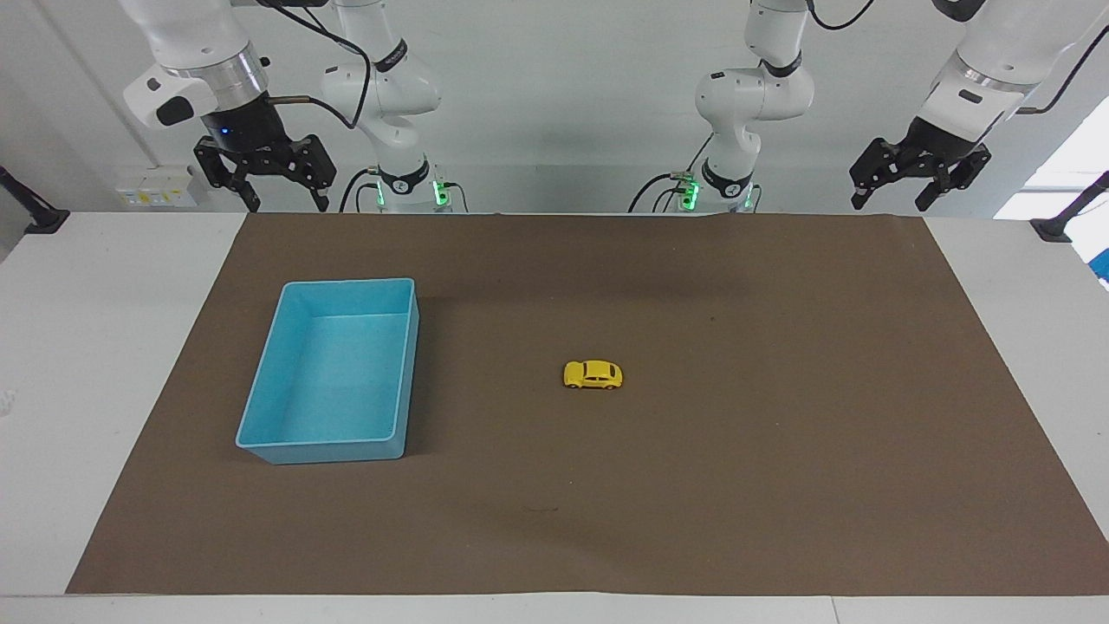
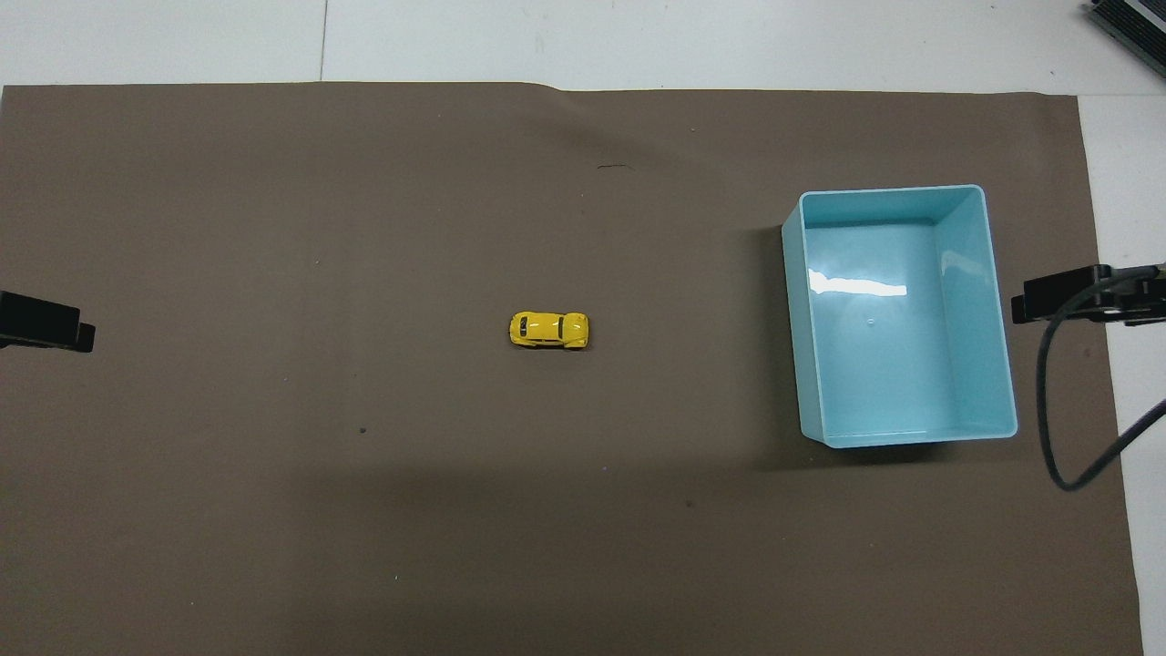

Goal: Wind up and store yellow beetle car

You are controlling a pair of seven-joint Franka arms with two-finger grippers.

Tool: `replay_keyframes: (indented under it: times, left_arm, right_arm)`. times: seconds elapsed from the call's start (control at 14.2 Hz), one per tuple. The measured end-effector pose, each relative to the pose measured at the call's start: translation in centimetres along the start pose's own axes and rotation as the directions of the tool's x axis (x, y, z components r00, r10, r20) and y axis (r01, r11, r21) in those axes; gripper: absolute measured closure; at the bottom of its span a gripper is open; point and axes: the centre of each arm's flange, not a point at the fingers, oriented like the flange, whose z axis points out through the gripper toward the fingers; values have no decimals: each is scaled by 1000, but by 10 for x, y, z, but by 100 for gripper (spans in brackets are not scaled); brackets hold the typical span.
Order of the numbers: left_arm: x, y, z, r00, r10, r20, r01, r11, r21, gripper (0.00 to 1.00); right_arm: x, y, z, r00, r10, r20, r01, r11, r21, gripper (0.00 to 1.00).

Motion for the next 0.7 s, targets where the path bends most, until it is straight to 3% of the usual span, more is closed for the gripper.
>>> replay_keyframes:
  times: [0.7]
  left_arm:
    - [2, 0, 0, 1000, 0, -12, 0, 1000, 0, 0]
  right_arm:
    - [0, 0, 0, 1000, 0, 0, 0, 1000, 0, 0]
